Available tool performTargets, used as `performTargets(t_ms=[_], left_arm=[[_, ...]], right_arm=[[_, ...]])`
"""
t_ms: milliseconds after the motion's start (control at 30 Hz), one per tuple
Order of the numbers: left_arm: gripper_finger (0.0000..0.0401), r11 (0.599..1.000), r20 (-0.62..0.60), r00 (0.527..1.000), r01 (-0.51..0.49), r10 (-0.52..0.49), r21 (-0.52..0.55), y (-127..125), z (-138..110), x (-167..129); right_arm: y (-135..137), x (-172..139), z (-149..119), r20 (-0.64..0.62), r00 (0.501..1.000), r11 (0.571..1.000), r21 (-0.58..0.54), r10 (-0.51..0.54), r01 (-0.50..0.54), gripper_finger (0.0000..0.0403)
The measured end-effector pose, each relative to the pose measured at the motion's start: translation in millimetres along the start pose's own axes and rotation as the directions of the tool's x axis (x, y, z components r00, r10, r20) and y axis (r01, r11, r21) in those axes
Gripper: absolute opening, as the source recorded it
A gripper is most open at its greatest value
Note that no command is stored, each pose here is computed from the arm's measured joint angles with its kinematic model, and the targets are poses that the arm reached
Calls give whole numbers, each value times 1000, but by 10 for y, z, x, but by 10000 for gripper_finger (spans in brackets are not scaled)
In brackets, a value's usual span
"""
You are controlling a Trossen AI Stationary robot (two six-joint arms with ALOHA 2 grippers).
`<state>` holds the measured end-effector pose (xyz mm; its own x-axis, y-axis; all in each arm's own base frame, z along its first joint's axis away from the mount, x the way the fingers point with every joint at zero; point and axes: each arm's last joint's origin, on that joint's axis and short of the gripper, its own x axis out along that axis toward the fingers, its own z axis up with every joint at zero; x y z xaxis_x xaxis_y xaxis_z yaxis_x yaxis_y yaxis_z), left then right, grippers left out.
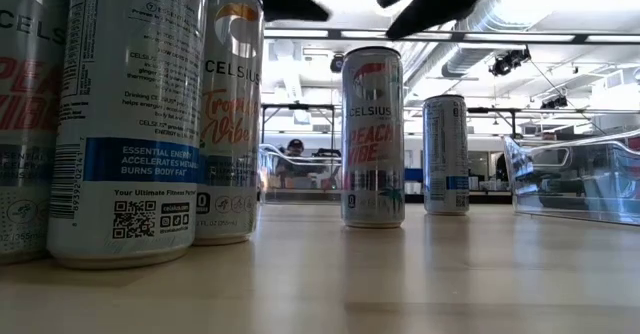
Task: Sort soda cans
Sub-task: Put the white-pink soda can into the right transparent bin
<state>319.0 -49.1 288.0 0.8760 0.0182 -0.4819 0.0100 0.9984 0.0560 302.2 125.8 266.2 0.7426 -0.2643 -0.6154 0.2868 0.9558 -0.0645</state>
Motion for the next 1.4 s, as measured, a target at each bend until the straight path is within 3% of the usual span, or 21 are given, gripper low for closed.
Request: performTargets(t_ms=[267, 467, 633, 900, 1100, 1267, 1400], left_arm=[[344, 977, 1, 982, -188, 189, -100, 15, -433, -308], [344, 968, 40, 976, -206, 213, -147, -11, -619, -308], [344, 969, 48, 976, -204, 212, -137, -15, -625, -291], [344, 967, 44, 976, -204, 213, -152, -12, -628, -291], [344, 965, 40, 976, -204, 214, -166, -9, -632, -290], [344, 967, 40, 978, -195, 204, -166, -12, -632, -289], [344, 968, 42, 979, -191, 200, -165, -13, -630, -289]], right_arm=[[-57, 372, -45, -71, 997, 1000, 23, -13, 14, 353], [-55, 524, -109, -114, 993, 999, 34, -20, 24, 353], [-59, 552, -114, -129, 992, 999, 39, 3, 2, 343], [-108, 577, -104, -143, 990, 999, 53, -2, 10, 264], [-160, 605, -78, -142, 990, 993, 116, -8, 25, 262], [-143, 569, -68, -123, 992, 994, 103, -13, 25, 246], [-112, 371, 29, -70, 996, 996, 72, -54, 59, 242]])
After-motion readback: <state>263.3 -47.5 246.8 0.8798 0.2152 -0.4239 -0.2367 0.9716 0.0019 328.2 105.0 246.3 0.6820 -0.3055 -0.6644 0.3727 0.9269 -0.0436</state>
